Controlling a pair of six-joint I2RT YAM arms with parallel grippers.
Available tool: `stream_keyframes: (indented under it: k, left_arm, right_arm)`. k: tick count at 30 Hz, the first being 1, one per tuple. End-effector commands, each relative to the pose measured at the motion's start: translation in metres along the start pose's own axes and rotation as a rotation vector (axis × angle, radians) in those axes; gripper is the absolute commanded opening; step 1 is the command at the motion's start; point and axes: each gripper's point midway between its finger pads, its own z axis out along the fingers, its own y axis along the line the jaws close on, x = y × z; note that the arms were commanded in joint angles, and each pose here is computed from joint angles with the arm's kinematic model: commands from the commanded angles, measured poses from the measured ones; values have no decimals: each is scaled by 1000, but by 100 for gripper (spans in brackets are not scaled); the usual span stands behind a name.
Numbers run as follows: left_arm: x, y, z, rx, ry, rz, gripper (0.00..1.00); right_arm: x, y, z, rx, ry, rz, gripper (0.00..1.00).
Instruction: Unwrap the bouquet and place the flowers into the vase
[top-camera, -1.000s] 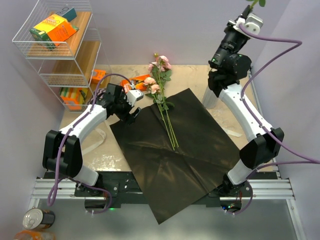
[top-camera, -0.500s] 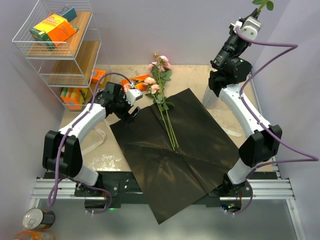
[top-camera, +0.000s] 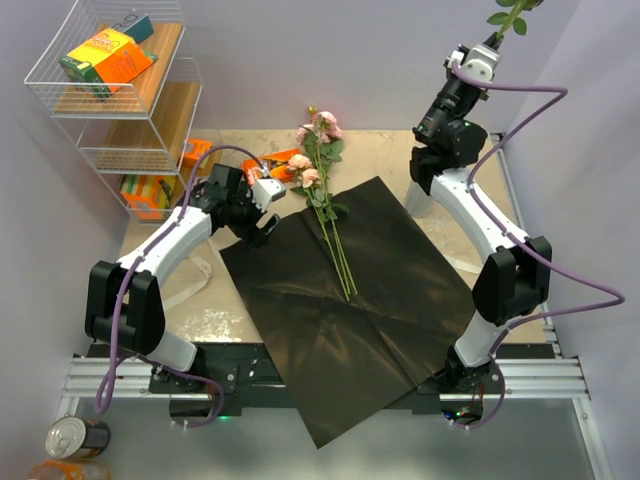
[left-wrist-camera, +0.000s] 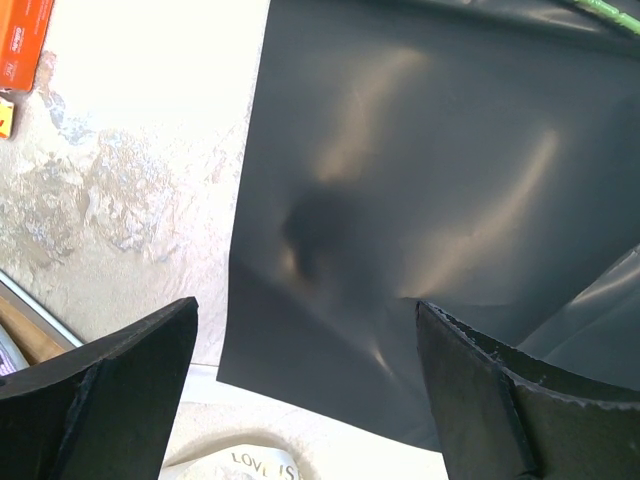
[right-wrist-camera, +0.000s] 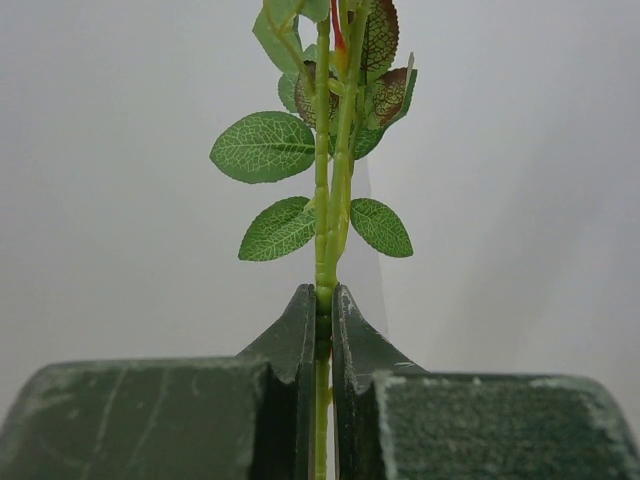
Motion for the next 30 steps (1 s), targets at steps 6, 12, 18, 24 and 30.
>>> stream_keyframes:
  k: [6, 12, 18, 24, 30]
  left_arm:
    - [-16, 4, -14, -7, -55, 17, 94]
    - [-21, 3, -17, -6, -70, 9, 94]
    - [-26, 4, -23, -10, -80, 12, 94]
    - [-27, 3, -27, -13, -86, 14, 94]
    - [-28, 0, -27, -2, -97, -4, 94]
  right_arm:
    - [22, -16, -8, 85, 118, -21, 0]
    - [70, -16, -41, 66, 406, -52, 42]
    - [110, -1, -76, -38, 607, -66, 46]
    - [119, 16, -109, -204, 725, -31, 49]
    - [105, 78, -159, -589, 761, 65, 50]
